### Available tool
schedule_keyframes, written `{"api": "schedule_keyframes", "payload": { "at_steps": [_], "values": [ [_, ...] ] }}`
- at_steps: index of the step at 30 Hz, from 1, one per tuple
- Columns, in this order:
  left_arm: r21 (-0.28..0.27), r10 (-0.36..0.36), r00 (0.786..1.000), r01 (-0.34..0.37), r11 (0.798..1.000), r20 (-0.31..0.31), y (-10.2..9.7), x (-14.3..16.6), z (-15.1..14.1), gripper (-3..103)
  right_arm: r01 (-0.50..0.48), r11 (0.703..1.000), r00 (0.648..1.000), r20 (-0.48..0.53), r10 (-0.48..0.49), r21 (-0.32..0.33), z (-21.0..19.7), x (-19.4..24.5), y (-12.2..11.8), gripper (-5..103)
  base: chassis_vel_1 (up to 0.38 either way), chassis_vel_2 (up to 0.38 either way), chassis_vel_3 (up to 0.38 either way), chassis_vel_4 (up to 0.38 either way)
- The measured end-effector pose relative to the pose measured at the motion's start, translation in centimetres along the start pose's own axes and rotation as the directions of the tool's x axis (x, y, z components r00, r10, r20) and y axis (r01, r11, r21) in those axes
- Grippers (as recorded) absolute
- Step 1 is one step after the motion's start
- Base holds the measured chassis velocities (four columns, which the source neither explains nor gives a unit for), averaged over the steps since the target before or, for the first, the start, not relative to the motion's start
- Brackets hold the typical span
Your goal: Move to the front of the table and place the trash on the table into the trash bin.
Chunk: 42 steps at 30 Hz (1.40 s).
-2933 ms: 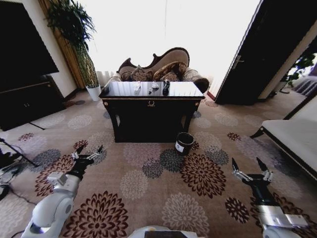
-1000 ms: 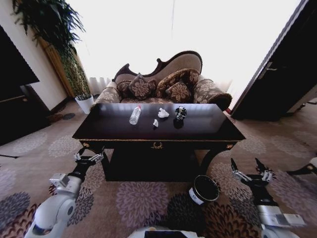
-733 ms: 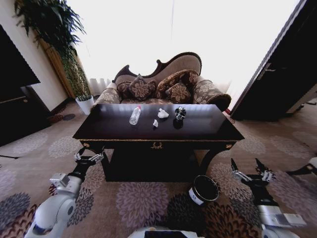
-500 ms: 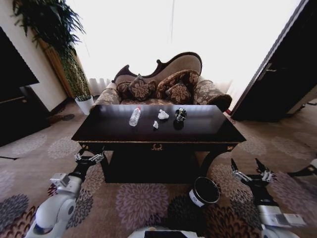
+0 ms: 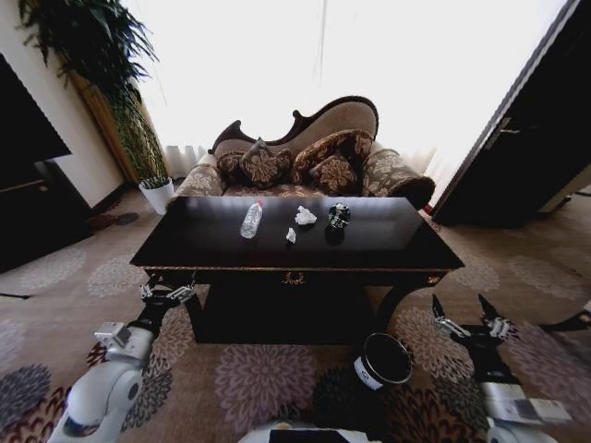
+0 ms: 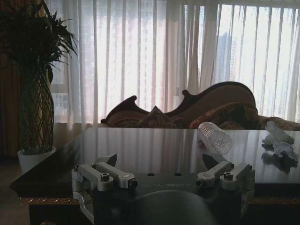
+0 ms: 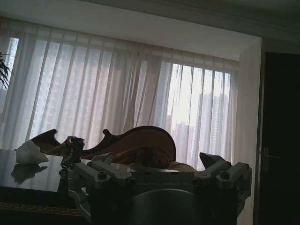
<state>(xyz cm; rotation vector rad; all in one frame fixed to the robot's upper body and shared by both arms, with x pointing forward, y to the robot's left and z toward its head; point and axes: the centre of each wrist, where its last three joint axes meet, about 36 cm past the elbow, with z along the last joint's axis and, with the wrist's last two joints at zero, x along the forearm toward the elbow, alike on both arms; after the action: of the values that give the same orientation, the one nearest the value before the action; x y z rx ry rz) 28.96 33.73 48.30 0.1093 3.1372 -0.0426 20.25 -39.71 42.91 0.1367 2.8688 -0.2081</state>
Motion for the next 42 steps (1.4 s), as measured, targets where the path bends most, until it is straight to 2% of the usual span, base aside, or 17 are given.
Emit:
{"api": "schedule_keyframes", "payload": {
  "at_steps": [8, 12, 13, 16, 20, 23, 25, 26, 29, 32, 34, 35, 38, 39, 42],
  "values": [
    [0.018, 0.003, 1.0, -0.003, 1.0, 0.016, -0.3, -0.1, -1.8, 100, 0.006, 1.0, 1.0, 0.03, -0.006, -0.021, -2.7, -0.7, 1.2, 100, 0.0, 0.0, 0.0, 0.0],
    [0.084, -0.012, 1.0, 0.012, 0.996, 0.003, -0.1, -1.2, -2.6, 100, 0.031, 0.999, 0.999, 0.031, -0.031, -0.015, -3.0, -0.6, 1.5, 100, 0.0, 0.0, 0.0, 0.0],
    [0.084, -0.012, 1.0, 0.012, 0.996, 0.003, -0.1, -1.2, -2.6, 100, 0.031, 0.999, 0.999, 0.031, -0.031, -0.015, -3.0, -0.6, 1.5, 100, 0.0, 0.0, 0.0, 0.0],
    [0.136, 0.003, 1.0, -0.002, 0.991, -0.003, 0.1, -2.9, -4.2, 100, 0.041, 0.999, 0.999, 0.028, -0.041, -0.009, -2.7, -0.2, 1.8, 100, 0.0, 0.0, 0.0, 0.0],
    [0.131, 0.034, 0.999, -0.031, 0.991, -0.019, 0.3, -4.7, -4.8, 100, 0.053, 0.999, 0.998, 0.029, -0.053, 0.01, -2.6, 0.1, 2.2, 100, 0.0, 0.0, 0.0, 0.0],
    [0.156, 0.069, 0.996, -0.061, 0.986, -0.049, 0.2, -6.5, -4.9, 100, 0.066, 0.997, 0.997, 0.032, -0.066, 0.028, -2.5, 0.3, 2.2, 100, 0.0, 0.0, 0.0, 0.0],
    [0.193, 0.107, 0.991, -0.091, 0.977, -0.075, 0.4, -8.9, -5.3, 100, 0.067, 0.997, 0.997, 0.03, -0.068, 0.034, -2.4, 0.4, 2.2, 100, 0.0, 0.0, 0.0, 0.0],
    [0.193, 0.107, 0.991, -0.091, 0.977, -0.075, 0.4, -8.9, -5.3, 100, 0.067, 0.997, 0.997, 0.03, -0.068, 0.034, -2.4, 0.4, 2.2, 100, 0.0, 0.0, 0.0, 0.0],
    [0.215, 0.153, 0.984, -0.131, 0.968, -0.089, 0.8, -12.6, -6.6, 100, 0.064, 0.997, 0.998, 0.021, -0.065, 0.037, -2.1, 0.7, 2.3, 100, 0.0, 0.0, 0.0, 0.0],
    [0.215, 0.18, 0.979, -0.155, 0.964, -0.1, 0.9, -14.6, -7.2, 100, 0.067, 0.997, 0.998, 0.014, -0.067, 0.039, -1.8, 0.8, 2.4, 100, 0.0, 0.0, 0.0, 0.0],
    [0.21, 0.213, 0.971, -0.187, 0.96, -0.111, 0.6, -17.3, -7.6, 100, 0.068, 0.997, 0.998, 0.006, -0.069, 0.042, -1.4, 1.0, 2.5, 100, 0.0, 0.0, 0.0, 0.0],
    [0.21, 0.213, 0.971, -0.187, 0.96, -0.111, 0.6, -17.3, -7.6, 100, 0.068, 0.997, 0.998, 0.006, -0.069, 0.042, -1.4, 1.0, 2.5, 100, 0.0, 0.0, 0.0, 0.0],
    [0.214, 0.236, 0.963, -0.205, 0.955, -0.13, -1.0, -21.4, -8.3, 100, 0.064, 0.997, 0.998, 0.0, -0.064, 0.041, -1.0, 1.3, 2.4, 100, 0.0, 0.0, 0.0, 0.0],
    [0.214, 0.236, 0.963, -0.205, 0.955, -0.13, -1.0, -21.4, -8.3, 100, 0.064, 0.997, 0.998, 0.0, -0.064, 0.041, -1.0, 1.3, 2.4, 100, 0.0, 0.0, 0.0, 0.0],
    [0.236, 0.247, 0.955, -0.204, 0.95, -0.166, -2.7, -24.5, -8.6, 100, 0.059, 0.997, 0.998, -0.002, -0.059, 0.042, -0.7, 1.4, 2.3, 100, 0.0, 0.0, 0.0, 0.0]
  ]
}}
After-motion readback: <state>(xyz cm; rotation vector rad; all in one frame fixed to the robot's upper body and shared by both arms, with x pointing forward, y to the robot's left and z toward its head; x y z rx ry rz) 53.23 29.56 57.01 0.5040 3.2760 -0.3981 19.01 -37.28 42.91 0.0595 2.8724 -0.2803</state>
